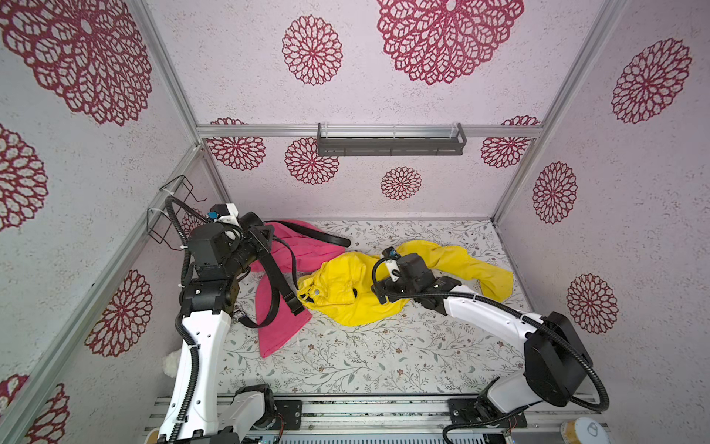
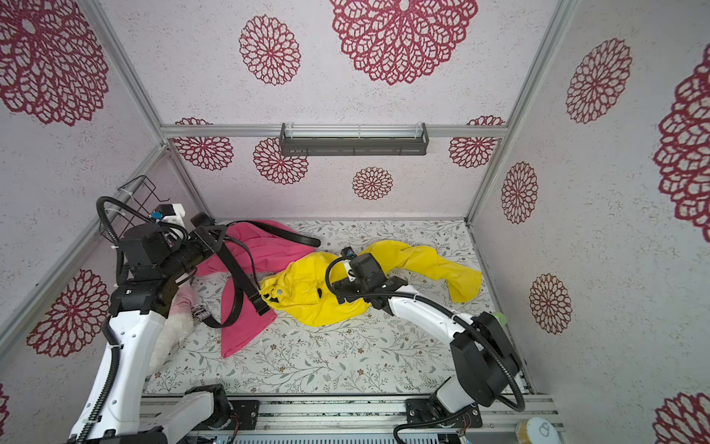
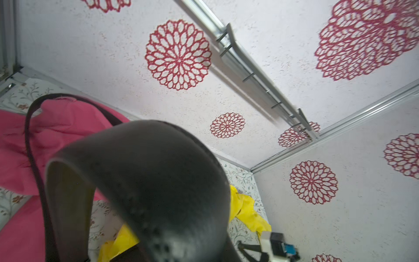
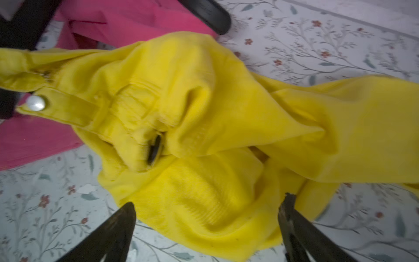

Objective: Remove the belt from the trousers

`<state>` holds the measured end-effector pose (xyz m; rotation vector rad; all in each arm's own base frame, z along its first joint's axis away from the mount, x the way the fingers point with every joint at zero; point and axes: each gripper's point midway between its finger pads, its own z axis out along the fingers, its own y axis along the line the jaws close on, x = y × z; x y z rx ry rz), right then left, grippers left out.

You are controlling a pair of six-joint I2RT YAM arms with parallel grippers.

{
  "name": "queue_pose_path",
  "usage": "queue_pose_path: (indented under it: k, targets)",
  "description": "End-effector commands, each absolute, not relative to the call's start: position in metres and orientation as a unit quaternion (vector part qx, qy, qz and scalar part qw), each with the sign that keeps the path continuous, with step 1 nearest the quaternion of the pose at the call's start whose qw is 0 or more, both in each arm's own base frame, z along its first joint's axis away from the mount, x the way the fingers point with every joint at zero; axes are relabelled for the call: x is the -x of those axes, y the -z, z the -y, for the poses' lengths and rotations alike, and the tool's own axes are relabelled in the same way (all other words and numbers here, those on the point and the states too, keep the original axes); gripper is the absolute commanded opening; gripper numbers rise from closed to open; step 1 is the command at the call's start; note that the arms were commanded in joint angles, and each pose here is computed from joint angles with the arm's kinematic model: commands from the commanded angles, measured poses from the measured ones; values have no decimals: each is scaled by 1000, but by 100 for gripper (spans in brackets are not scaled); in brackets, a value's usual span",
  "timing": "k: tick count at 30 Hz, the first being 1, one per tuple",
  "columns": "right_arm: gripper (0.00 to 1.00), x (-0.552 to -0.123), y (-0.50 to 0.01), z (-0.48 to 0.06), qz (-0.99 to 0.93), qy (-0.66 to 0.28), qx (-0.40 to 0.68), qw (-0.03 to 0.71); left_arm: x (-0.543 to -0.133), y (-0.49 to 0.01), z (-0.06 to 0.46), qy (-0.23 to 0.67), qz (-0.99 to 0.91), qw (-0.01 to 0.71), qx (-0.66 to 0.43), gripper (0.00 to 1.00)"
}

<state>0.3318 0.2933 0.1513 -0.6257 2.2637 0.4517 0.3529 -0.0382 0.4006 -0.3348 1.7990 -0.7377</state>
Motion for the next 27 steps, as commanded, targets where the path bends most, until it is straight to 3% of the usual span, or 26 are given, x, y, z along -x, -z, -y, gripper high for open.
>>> queue_pose_path:
  k: [1, 8, 17, 23, 27]
  targets:
    - [99, -356, -150, -316, -879, -191, 226, 373, -335, -477, 58, 349, -703, 613, 89, 0]
    - [99, -345, -177, -363, -852, -200, 252, 413, -325, -516, 80, 385, -674, 628, 61, 0]
    - [99, -297, -198, -356, -818, -198, 240, 485, -329, -536, 117, 411, -662, 625, 28, 0]
    - [99, -331, -180, -350, -831, -110, 214, 501, -324, -550, 125, 421, -651, 631, 19, 0]
    - [99, -363, -173, -363, -832, -109, 201, 505, -321, -561, 126, 434, -638, 635, 20, 0]
